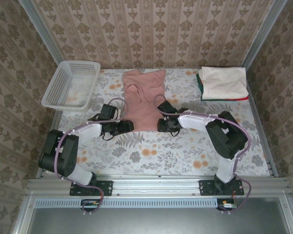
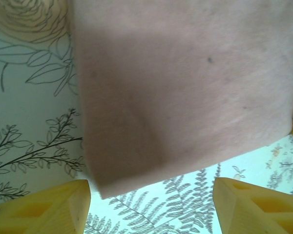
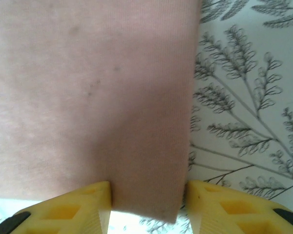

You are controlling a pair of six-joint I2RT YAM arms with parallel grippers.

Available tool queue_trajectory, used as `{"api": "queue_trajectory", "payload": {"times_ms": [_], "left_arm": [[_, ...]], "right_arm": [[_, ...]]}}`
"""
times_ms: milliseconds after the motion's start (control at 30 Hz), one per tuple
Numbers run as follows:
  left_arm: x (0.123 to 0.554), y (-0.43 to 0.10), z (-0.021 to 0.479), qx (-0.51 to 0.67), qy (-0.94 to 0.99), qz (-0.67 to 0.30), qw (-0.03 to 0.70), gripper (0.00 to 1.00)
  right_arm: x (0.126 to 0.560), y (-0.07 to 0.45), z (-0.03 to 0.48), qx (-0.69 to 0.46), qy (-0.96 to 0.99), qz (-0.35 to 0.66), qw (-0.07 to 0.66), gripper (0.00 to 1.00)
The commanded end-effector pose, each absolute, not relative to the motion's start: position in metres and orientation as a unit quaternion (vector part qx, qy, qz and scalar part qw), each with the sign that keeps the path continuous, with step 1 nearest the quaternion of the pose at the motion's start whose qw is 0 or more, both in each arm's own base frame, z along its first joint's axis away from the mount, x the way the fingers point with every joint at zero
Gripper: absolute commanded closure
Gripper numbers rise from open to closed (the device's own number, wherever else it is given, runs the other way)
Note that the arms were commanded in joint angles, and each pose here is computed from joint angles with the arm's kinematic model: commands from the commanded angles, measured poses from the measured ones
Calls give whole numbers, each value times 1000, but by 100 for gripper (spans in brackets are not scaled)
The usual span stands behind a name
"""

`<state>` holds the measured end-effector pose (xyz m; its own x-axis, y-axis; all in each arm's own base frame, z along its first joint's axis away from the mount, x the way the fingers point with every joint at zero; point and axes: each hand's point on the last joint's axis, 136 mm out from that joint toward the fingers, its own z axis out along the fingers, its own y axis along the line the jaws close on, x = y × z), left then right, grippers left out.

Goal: Fold and stack the t-shirts

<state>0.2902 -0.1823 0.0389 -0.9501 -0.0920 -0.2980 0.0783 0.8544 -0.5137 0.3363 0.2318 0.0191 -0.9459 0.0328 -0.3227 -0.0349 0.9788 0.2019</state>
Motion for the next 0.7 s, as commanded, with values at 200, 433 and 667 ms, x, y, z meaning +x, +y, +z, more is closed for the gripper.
{"api": "queue_trajectory", "payload": {"times_ms": [200,433,667], "left_arm": [[293,-181,12,-22,956,-255,145,36],[295,-191,5,-13,956,-258,137,56],[300,-200,7,-8,954,-268,135,65]], "right_arm": [[336,225,4,9,986,76,150,50],[332,207,1,15,988,19,153,48],[335,220,4,6,986,51,156,45]]}}
